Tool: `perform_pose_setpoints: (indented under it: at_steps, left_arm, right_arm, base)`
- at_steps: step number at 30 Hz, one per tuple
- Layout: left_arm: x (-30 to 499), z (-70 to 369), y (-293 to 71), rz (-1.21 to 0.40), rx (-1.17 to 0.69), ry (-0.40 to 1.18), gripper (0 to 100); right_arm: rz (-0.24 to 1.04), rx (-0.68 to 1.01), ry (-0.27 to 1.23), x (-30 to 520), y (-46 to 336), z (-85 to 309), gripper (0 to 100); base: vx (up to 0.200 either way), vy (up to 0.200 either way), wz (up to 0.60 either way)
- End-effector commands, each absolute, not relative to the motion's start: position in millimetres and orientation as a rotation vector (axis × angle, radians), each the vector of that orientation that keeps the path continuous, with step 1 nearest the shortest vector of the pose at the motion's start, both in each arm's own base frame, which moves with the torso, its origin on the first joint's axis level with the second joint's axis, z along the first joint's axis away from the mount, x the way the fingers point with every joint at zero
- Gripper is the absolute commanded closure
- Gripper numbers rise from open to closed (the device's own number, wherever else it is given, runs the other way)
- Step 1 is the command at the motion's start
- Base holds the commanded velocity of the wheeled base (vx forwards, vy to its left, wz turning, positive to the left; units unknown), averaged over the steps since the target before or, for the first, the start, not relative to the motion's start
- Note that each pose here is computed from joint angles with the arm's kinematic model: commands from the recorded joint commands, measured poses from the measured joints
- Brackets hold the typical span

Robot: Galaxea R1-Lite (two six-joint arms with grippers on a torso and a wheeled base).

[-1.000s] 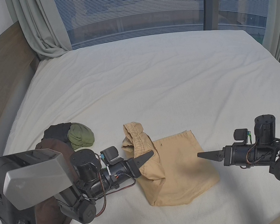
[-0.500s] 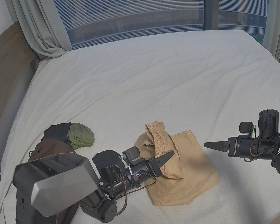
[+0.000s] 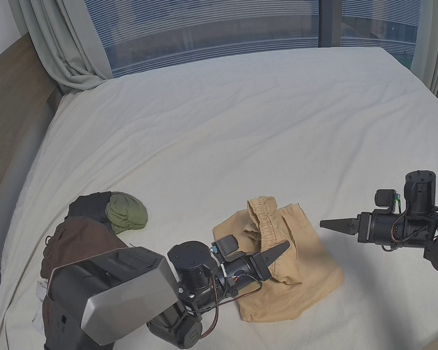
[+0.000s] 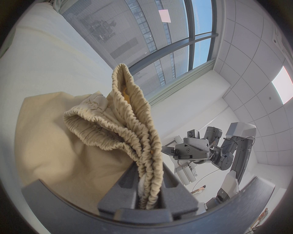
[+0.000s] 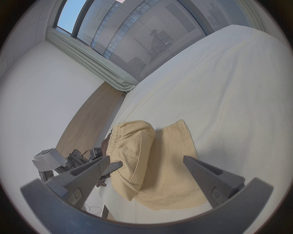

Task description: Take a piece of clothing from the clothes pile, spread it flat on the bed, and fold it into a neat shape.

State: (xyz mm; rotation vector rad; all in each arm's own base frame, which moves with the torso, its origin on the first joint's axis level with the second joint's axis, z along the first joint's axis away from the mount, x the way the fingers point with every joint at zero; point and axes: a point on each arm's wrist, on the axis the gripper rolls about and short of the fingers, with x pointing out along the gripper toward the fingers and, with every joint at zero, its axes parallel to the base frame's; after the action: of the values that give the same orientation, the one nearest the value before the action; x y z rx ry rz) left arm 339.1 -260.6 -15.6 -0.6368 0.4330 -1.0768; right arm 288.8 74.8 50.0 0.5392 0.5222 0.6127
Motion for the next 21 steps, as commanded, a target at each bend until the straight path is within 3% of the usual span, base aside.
perform_pose_setpoints:
  at_steps: [1, 7, 8, 21]
  left_arm:
    - [341.3, -25.0, -265.1, -1.08, -0.636, 0.44, 100]
    - [344.7, -29.7, -266.6, -1.072, -0.638, 0.433, 100]
    - [346.0, -29.8, -266.6, -1.07, -0.639, 0.427, 0]
    - [350.4, -27.2, -263.6, -1.021, -0.64, 0.392, 0]
  right_arm:
    - [0.608, 0.541, 0.524, 290.3, 73.6, 48.2, 0]
    - [0.608, 0.541, 0.523, 290.6, 73.6, 48.4, 0]
    - [0.608, 0.541, 0.523, 290.6, 73.6, 48.4, 0]
    - [0.605, 0.542, 0.545, 290.8, 75.1, 42.2, 0]
  base:
    - [0.0, 0.0, 0.0]
    - [0.0, 0.0, 0.0]
    - [0.0, 0.0, 0.0]
    - [0.0, 0.0, 0.0]
